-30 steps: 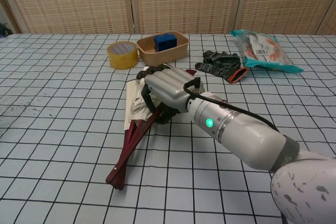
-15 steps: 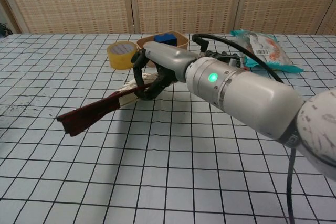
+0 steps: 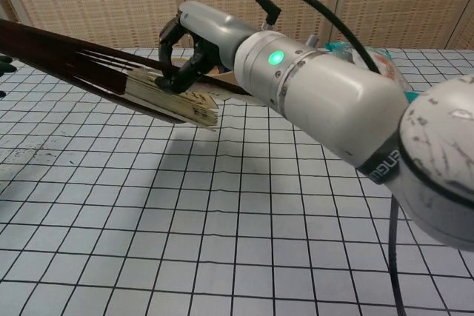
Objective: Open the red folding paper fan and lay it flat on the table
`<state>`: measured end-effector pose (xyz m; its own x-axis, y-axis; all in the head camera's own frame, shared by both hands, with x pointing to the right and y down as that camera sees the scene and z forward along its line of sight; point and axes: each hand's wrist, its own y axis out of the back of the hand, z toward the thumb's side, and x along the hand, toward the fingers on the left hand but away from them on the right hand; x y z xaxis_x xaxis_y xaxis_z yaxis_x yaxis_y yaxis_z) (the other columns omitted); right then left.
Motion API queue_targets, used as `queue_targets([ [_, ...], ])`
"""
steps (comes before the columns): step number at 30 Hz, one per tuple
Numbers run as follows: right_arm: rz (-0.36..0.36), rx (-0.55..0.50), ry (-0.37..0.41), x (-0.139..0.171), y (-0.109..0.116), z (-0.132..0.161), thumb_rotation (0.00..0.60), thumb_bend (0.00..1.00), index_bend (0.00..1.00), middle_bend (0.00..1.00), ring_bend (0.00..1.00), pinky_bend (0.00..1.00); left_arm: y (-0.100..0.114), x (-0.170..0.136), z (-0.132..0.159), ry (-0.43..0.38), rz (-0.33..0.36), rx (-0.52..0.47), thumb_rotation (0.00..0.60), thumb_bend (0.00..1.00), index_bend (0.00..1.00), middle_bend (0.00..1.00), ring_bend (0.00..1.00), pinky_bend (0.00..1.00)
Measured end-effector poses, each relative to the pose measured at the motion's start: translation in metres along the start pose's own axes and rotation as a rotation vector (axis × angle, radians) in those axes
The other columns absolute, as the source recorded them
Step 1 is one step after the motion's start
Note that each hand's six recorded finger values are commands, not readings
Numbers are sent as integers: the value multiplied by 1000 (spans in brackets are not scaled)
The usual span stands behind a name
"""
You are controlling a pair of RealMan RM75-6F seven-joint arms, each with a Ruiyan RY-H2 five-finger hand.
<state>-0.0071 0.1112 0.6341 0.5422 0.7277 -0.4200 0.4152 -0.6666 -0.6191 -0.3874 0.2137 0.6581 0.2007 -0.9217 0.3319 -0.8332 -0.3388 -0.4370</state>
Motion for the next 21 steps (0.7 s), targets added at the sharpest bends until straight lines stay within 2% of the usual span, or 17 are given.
queue_targets([
  [3, 5, -35, -6, -4, -7, 10, 600, 387, 764, 108, 0, 0, -22, 10, 9, -24, 40, -175, 600, 464, 317, 0, 0, 157],
  [6, 19, -60, -8, -8, -16, 20, 600, 388, 764, 107, 0, 0, -37, 16, 18, -28, 41, -245, 600, 462, 227, 0, 0, 156],
  [8, 28, -70, -7, -10, -20, 26, 600, 387, 764, 107, 0, 0, -48, 19, 23, -25, 28, -266, 600, 462, 195, 0, 0, 153],
  [13, 38, -74, 10, -14, -28, 42, 600, 388, 764, 108, 0, 0, -65, 31, 27, -23, 16, -254, 600, 462, 199, 0, 0, 137],
  [21, 15, -87, 26, -17, -21, 56, 600, 388, 764, 107, 0, 0, -82, 32, 29, -10, -48, -289, 600, 459, 223, 0, 0, 132],
])
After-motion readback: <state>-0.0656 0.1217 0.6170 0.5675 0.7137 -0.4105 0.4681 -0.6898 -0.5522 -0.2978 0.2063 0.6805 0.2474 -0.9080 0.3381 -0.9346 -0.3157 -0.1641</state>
